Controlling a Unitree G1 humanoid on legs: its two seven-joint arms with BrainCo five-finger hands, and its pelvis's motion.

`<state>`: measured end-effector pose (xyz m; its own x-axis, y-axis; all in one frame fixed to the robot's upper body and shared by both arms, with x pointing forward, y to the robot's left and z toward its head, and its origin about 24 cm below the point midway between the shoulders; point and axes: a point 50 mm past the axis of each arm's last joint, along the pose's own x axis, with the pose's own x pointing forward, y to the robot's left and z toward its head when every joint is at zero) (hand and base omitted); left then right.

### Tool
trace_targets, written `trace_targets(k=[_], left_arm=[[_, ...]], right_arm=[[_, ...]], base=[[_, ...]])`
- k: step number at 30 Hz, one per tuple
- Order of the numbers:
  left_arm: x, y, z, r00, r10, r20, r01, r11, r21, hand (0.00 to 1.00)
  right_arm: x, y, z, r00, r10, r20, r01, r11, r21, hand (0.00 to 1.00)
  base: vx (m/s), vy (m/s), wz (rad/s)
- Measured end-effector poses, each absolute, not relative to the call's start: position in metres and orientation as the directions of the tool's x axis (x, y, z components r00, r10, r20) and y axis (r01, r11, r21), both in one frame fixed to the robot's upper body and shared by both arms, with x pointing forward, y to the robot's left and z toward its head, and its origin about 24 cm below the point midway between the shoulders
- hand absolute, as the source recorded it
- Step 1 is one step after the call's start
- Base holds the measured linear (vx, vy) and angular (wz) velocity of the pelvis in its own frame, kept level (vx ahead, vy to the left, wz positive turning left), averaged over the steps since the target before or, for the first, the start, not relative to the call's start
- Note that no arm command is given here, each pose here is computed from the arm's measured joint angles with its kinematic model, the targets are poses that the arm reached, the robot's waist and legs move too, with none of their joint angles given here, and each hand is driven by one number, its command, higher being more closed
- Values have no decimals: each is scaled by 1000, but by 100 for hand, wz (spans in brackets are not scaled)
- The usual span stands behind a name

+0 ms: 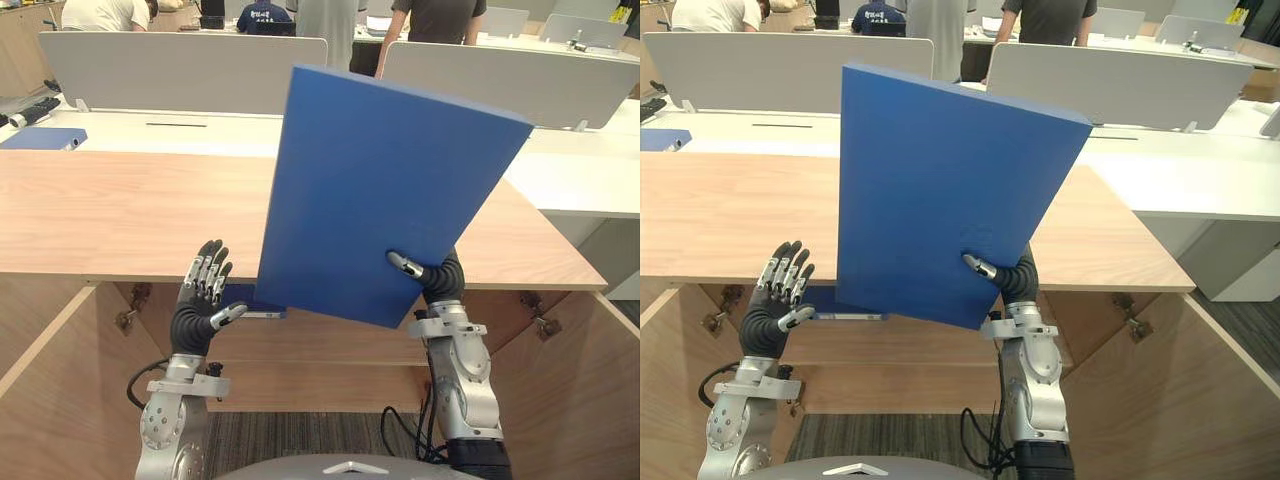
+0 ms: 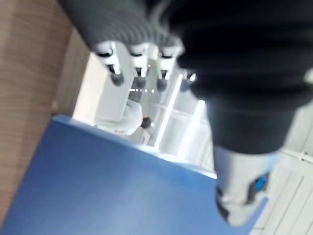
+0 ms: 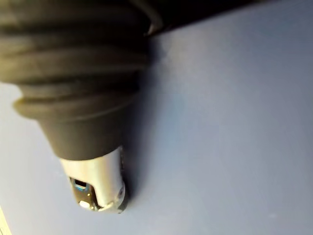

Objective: Walk over to the cabinet, pick up the folder, carry it to the office cabinet, place the folder inside the office cabinet, then close the office cabinet door

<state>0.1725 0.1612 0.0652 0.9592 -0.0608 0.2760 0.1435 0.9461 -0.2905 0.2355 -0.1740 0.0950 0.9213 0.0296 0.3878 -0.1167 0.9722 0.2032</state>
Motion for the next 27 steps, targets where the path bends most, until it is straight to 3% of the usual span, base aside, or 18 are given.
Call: trace_targets(k=[14, 27], left_arm=[[165, 165, 28, 985, -127, 120, 161, 925, -344, 0], [158, 173, -19, 964, -237, -123, 208, 955, -213, 0]], right_arm=[[244, -191, 112, 899, -16, 438, -41, 992, 119, 100], [248, -198, 122, 886, 21, 464, -57, 996, 65, 100]], base=[[-2, 1, 0], [0, 0, 0]])
